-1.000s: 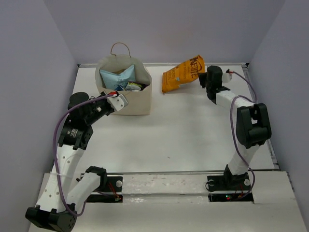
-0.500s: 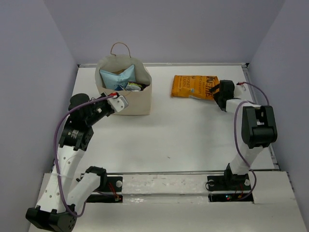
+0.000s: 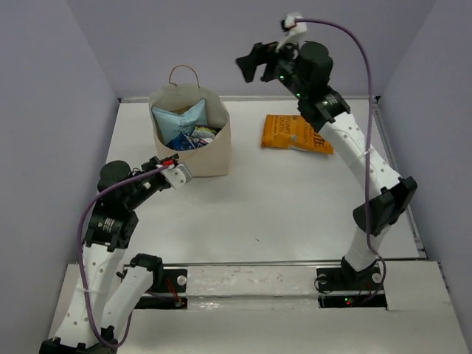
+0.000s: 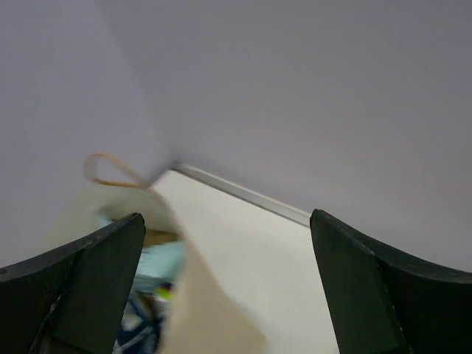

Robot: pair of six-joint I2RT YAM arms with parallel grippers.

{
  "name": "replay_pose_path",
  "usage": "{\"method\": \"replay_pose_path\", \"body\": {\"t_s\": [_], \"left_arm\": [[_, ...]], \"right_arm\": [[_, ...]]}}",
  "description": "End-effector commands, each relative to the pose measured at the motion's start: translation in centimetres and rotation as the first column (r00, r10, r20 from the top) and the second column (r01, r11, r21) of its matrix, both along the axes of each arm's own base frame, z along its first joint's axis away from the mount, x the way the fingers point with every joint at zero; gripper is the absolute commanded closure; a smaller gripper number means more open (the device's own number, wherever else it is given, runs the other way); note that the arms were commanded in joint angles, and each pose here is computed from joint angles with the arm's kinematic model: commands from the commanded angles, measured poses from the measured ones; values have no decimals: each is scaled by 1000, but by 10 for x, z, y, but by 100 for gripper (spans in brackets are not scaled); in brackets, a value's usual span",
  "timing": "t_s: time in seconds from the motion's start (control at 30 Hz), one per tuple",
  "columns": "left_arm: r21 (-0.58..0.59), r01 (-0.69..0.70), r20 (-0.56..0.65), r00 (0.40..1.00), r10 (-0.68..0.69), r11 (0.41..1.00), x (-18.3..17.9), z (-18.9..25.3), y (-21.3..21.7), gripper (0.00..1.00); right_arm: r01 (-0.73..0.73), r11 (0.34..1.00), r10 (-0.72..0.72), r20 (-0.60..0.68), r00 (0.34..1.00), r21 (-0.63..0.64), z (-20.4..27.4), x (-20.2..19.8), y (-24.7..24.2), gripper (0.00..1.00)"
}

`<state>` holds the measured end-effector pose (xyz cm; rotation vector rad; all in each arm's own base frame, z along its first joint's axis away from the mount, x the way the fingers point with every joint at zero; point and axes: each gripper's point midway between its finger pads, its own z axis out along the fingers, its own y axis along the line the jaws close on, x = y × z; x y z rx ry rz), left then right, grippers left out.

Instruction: Take the snacks out of the paper bag

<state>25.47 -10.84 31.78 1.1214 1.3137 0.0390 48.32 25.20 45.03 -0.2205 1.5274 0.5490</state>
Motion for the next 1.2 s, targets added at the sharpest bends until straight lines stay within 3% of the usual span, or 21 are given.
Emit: {"method": "replay_pose_path", "body": {"t_s": [0.0,0.1,0.2,0.33,0.5,0.6,0.63,0.7,0.8,0.93,1.07,1.17], "left_arm": [[-14,14,8,1000,-14,1000,-2,1,-3,100],[-8,8,12,1000,-8,1000,0,1,-2,100],[-9,8,17,1000,-8,1000,0,1,-2,100],[-16,10,27,1000,-10,1000,0,5,-3,100],[-13,12,28,1000,-12,1000,1,2,-3,100],[-13,12,26,1000,-12,1000,1,1,-3,100],[-12,14,22,1000,-13,1000,1,-1,-3,100],[-12,12,28,1000,-12,1000,1,-1,-3,100],[-7,13,29,999,-13,1000,1,-3,-3,100],[-6,10,35,999,-10,1000,3,-2,-3,100],[4,5,25,1000,-5,1000,3,-5,-1,100],[16,3,25,1000,-3,1000,3,-8,0,100]], "right_arm": [[-496,858,494,-52,868,-134,-23,-73,151,3],[-535,839,535,-25,844,-103,-13,-99,199,6],[-481,877,477,-113,872,-8,-42,-80,224,31],[-311,951,305,-207,930,3,-81,-49,214,38],[-114,986,74,-290,954,-124,-133,-22,194,27],[-265,950,210,-295,932,-162,-144,-36,211,19],[-468,865,404,-303,863,-180,-147,-63,231,11],[-618,757,542,-323,776,-215,-155,-90,238,6],[-643,701,486,-453,748,-309,-200,-97,220,5],[-676,673,424,-593,684,-299,-261,-104,215,4],[-716,619,409,-646,645,-323,-290,-122,224,3],[-680,646,375,-632,679,-347,-302,-114,229,4]]}}
